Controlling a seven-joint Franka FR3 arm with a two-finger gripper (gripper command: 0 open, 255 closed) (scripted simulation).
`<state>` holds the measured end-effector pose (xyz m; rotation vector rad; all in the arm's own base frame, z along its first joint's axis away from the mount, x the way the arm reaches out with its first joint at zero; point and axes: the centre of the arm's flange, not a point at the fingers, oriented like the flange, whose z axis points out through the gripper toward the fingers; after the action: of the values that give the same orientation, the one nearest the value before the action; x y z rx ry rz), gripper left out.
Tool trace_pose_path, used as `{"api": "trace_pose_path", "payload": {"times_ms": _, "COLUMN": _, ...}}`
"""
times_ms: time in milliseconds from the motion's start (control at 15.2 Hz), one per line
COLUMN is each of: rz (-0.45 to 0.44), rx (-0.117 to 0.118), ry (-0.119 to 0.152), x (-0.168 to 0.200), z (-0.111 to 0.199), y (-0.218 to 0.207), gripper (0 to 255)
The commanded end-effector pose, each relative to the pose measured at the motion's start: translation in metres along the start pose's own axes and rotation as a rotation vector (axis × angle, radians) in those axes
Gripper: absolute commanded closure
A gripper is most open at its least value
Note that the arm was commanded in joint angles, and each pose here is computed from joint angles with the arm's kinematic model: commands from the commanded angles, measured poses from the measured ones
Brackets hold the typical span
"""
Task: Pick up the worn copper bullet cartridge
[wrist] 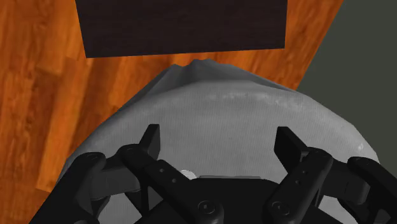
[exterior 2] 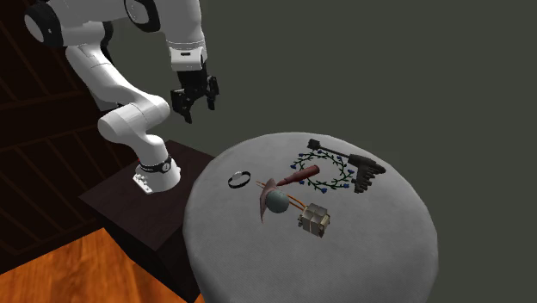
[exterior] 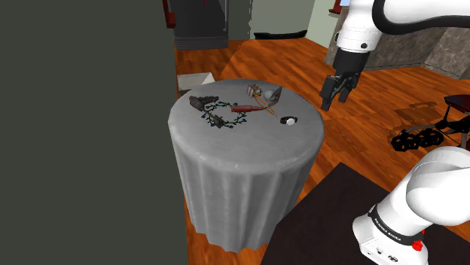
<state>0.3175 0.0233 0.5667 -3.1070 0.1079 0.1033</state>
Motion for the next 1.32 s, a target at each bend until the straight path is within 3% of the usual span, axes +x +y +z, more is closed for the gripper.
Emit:
{"api": "trace_pose_path", "payload": {"times_ms": 0, "rz": 0.0, "rx": 0.0, "ry": 0.0, "x": 0.0, "z": 0.0, "y": 0.0, "gripper": 0}}
{"api": "trace_pose_path", "payload": {"times_ms": 594, "rz": -0.353, "rx": -0.012, "ry": 0.028, "x": 0.108, "z": 0.034, "y": 0.014, "gripper": 0}}
{"api": "trace_pose_path", "payload": {"times_ms": 1254, "rz": -0.744, "rx": -0.026, "ry": 0.059, "x": 0.226, "z": 0.068, "y": -0.014, "gripper": 0}}
